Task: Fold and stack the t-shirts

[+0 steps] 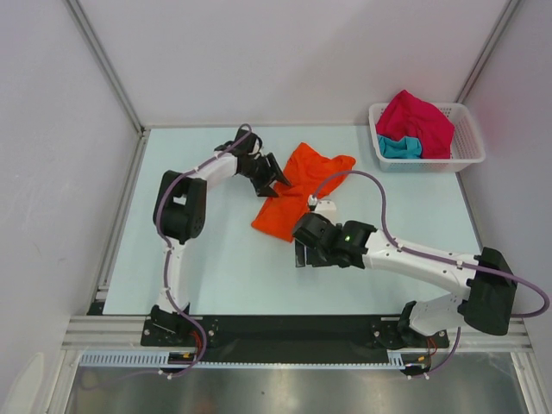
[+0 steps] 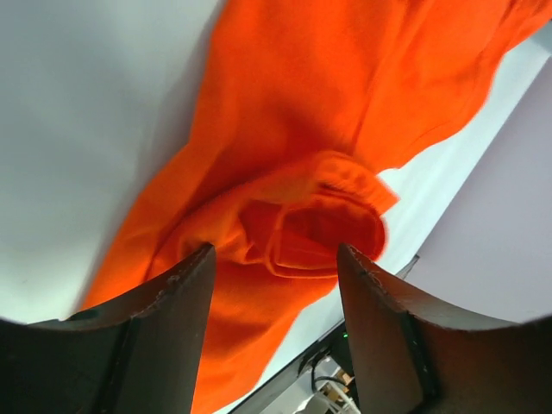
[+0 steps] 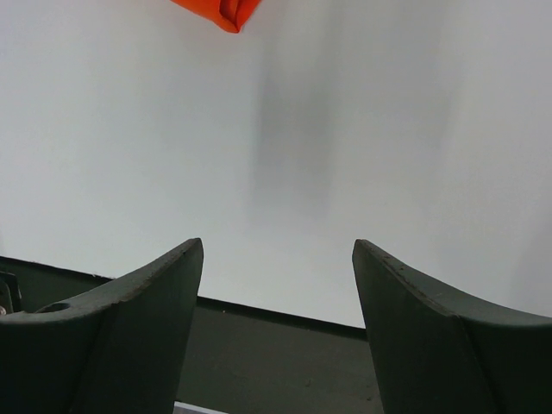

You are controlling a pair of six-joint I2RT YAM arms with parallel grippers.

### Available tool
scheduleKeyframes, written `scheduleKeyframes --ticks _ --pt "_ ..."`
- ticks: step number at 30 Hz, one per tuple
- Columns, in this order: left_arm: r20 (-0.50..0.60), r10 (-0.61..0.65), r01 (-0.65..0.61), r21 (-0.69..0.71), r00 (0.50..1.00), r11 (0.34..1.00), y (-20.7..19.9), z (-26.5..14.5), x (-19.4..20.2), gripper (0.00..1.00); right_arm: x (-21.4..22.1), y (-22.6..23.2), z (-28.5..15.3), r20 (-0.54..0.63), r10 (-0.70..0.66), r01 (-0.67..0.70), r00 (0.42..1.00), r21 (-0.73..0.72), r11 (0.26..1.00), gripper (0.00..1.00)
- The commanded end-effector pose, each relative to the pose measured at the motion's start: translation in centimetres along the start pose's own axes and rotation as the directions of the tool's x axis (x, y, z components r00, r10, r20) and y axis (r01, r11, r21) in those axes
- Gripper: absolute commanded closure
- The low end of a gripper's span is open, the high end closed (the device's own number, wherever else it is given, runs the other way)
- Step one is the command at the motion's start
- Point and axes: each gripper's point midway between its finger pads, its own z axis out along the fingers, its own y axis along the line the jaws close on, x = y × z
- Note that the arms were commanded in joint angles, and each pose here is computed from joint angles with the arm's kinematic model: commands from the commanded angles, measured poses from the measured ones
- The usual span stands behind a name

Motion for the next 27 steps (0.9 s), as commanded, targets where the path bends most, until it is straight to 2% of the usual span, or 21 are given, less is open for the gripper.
scheduleKeyframes --ticks 1,5,11,14,21,27 --pt "0.02 0.061 -0.061 0.004 0.998 0.998 -0.3 -3.4 1.2 0.36 -1.4 1.0 0.1 0.038 0.008 -0.008 0.999 -0.019 1.0 0.24" --pt "0.04 0.079 -0.078 -0.046 0.996 0.996 2.1 -5.0 3.4 0.36 -1.1 0.5 3.0 0.018 0.007 -0.007 1.0 -0.018 1.0 0.24" --pt "0.171 0.167 -0.136 -0.182 0.971 0.974 4.0 -9.3 2.8 0.35 -2.6 2.2 6.4 0.008 -0.04 0.04 0.999 -0.018 0.999 0.24" --pt "0.183 0.171 -0.134 -0.196 0.968 0.971 4.8 -10.4 3.5 0.35 -3.6 3.3 7.6 0.016 -0.069 0.07 0.997 -0.019 0.997 0.24" --pt "0.151 0.14 -0.106 -0.213 0.979 0.971 7.9 -9.2 5.8 0.35 -5.1 5.3 8.9 0.018 -0.096 0.097 0.995 -0.04 0.995 0.25" --pt "0.132 0.121 -0.089 -0.223 0.984 0.971 9.9 -7.7 6.5 0.35 -5.4 4.8 10.0 0.011 -0.105 0.105 0.994 -0.022 0.994 0.24"
